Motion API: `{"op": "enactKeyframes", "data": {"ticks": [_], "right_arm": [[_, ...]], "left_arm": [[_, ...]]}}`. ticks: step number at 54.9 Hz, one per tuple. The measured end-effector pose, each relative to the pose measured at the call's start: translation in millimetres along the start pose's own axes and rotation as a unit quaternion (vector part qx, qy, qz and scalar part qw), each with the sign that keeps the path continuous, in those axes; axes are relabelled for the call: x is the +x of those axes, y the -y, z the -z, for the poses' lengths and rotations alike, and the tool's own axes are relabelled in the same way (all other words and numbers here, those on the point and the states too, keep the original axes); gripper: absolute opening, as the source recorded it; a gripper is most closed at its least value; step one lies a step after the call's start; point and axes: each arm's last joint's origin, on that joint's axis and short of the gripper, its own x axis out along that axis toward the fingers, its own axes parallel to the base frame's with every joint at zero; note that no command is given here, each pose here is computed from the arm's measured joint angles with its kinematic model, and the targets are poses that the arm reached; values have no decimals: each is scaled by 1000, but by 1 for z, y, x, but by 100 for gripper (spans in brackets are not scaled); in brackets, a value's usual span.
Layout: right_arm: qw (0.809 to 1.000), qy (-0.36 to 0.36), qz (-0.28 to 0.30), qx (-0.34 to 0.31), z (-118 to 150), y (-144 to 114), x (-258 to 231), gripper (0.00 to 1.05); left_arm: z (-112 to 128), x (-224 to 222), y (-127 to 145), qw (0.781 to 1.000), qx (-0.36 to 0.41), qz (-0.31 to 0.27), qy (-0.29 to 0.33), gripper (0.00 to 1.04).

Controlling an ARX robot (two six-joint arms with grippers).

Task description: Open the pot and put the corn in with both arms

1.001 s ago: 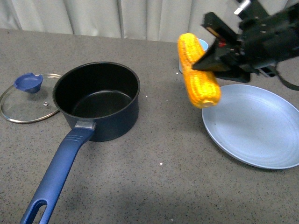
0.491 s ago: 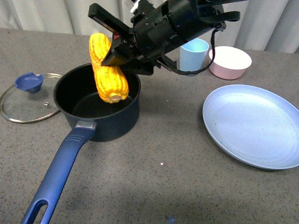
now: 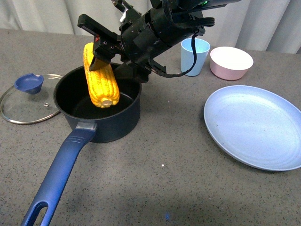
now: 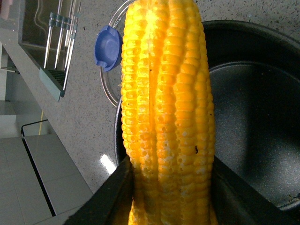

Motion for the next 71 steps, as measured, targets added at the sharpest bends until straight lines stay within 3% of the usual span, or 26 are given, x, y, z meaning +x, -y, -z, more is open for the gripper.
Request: {"op": "enactKeyframes", "data": {"ticks": [7,14,23,28,30,35,39,52,57,62,67,71], "right_arm": [[1000,4,0,0,-1,3,-1,77],[1000,14,5,1,1,7,-2,97],[992,99,76,-34,6,9,-30,96],[973,169,140,-73,9,6,-61,96],[959,208,173,-87,10,6,-77,96],[892,339,284,-91,25,12,-124,96],[846,393,348,-88,43,21,-144,96],[775,411,476,-61,118,53,-181,96],[781,455,410,-124,140,58,-197,83],[760,503,366,-185,161,51,-219,67],[746,520,363,-201,172,45,-233,53],[746,516,368,-204,185,47,-241,39]], "left_arm": [[0,0,0,1000,0,0,0,98],[0,0,0,1000,0,0,0,98],[0,0,0,1000,0,0,0,98],[0,0,0,1000,0,0,0,98],[0,0,0,1000,0,0,0,98],[0,0,0,1000,0,0,0,98],[0,0,0,1000,0,0,0,98],[0,0,0,1000,0,0,0,98],[0,0,0,1000,0,0,0,98],[0,0,0,1000,0,0,0,98],[0,0,0,1000,0,0,0,98],[0,0,0,1000,0,0,0,98]]}}
